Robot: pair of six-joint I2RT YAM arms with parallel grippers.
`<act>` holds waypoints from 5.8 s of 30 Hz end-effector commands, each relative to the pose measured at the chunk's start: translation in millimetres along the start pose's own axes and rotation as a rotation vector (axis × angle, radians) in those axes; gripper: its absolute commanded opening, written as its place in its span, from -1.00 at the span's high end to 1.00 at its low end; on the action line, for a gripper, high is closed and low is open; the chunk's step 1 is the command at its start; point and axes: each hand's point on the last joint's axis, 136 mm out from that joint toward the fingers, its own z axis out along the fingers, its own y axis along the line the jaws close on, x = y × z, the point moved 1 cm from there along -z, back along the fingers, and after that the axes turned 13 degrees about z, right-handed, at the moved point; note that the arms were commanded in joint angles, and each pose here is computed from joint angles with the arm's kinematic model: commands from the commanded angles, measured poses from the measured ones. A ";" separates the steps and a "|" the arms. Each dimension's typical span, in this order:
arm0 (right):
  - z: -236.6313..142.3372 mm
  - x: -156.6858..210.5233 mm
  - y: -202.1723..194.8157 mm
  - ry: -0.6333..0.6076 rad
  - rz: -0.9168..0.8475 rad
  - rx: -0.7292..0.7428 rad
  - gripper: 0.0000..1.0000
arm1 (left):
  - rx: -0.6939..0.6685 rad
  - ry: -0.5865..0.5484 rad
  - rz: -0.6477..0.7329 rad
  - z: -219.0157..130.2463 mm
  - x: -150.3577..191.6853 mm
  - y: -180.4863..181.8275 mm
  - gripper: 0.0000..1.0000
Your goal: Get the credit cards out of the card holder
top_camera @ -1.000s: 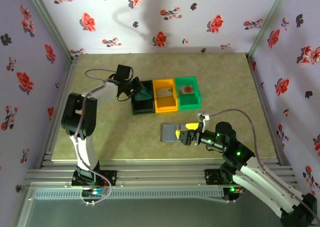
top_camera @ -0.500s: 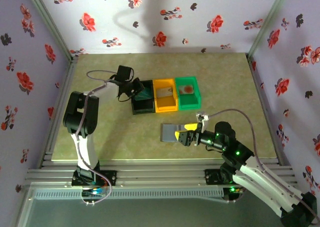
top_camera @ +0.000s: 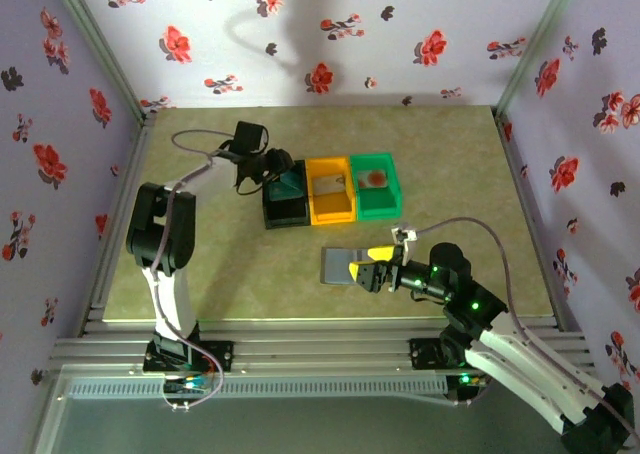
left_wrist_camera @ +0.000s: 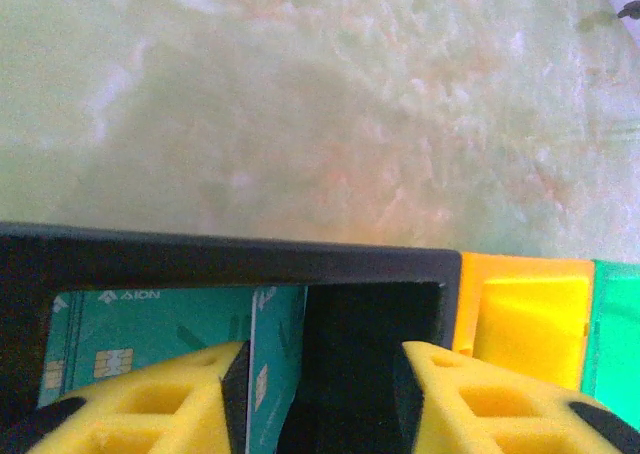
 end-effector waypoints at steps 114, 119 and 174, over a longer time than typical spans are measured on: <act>34.8 27.0 -148.7 0.080 0.374 0.714 0.53 | -0.295 0.635 0.223 -25.6 338.3 -10.1 -0.46; 37.5 23.9 -143.8 0.083 0.363 0.706 0.69 | -0.294 0.636 0.225 -26.9 338.5 -9.3 -0.46; 103.5 37.4 -85.1 0.218 0.267 0.561 0.23 | -0.149 0.389 0.135 -83.1 267.8 -23.8 -0.48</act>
